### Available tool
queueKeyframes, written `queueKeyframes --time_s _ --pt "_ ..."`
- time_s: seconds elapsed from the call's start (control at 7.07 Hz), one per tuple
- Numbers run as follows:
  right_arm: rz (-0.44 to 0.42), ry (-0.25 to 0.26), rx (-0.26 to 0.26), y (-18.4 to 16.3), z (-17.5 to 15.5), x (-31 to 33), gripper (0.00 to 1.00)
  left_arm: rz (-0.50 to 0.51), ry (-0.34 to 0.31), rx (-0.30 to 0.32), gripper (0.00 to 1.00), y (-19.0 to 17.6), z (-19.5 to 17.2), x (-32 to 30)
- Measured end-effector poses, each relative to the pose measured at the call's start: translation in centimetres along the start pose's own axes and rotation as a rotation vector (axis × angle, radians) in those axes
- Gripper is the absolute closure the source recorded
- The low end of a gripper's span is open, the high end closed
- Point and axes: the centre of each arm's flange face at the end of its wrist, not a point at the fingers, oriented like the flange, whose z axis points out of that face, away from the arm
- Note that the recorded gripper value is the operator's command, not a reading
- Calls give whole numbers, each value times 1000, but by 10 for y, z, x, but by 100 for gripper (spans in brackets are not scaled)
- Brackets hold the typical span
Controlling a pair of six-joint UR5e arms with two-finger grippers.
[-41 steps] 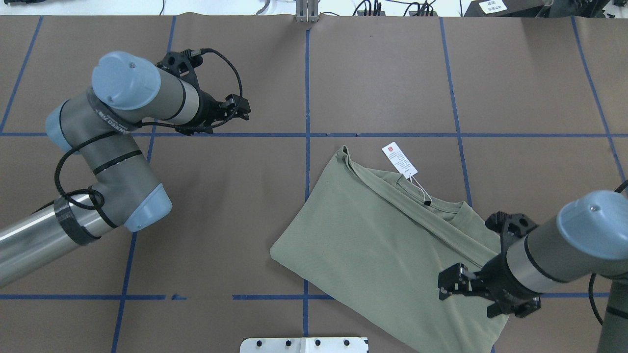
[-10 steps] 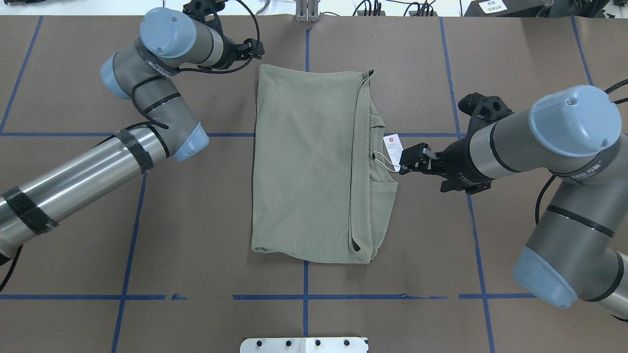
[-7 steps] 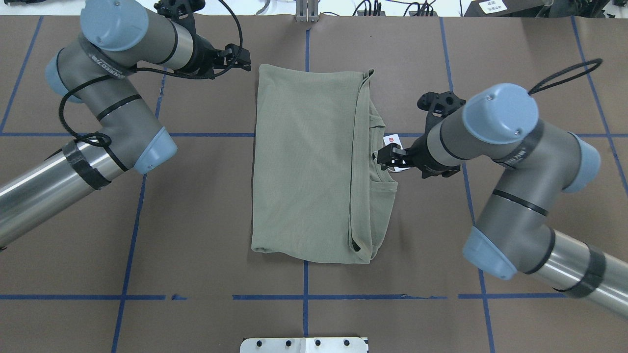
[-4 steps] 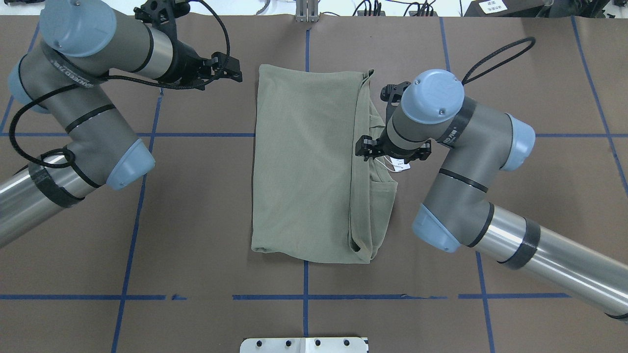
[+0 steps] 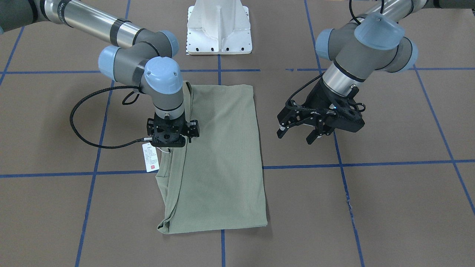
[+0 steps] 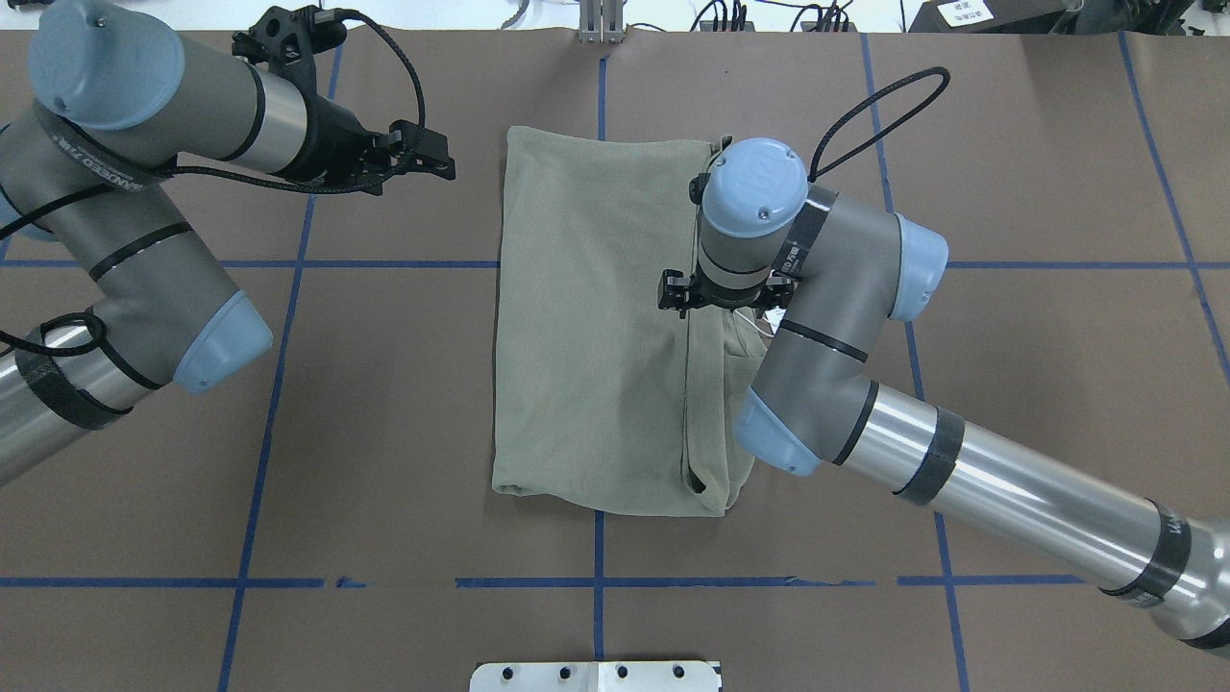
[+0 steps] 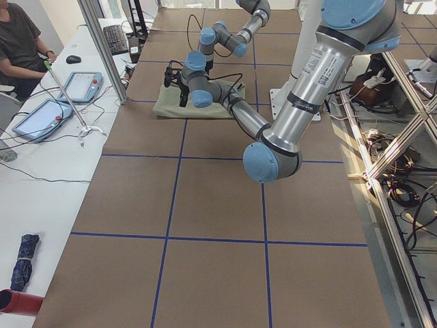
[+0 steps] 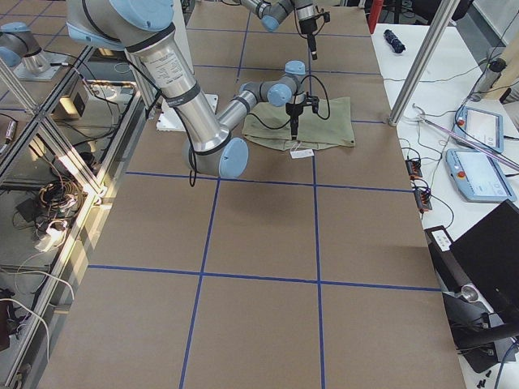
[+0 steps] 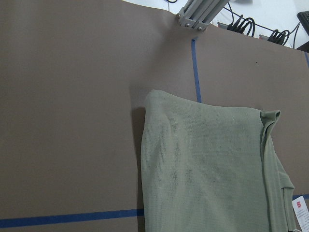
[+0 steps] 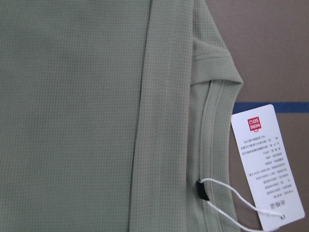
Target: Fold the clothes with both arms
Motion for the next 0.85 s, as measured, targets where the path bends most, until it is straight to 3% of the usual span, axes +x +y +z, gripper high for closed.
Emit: queueKeyframes --time_s 0.28,0.85 --pt "-32 55 -22 10 6 -13 0 0 -1 -2 0 1 1 0" --pt "-59 72 -44 23 18 -17 0 0 -1 -7 0 3 5 -1"
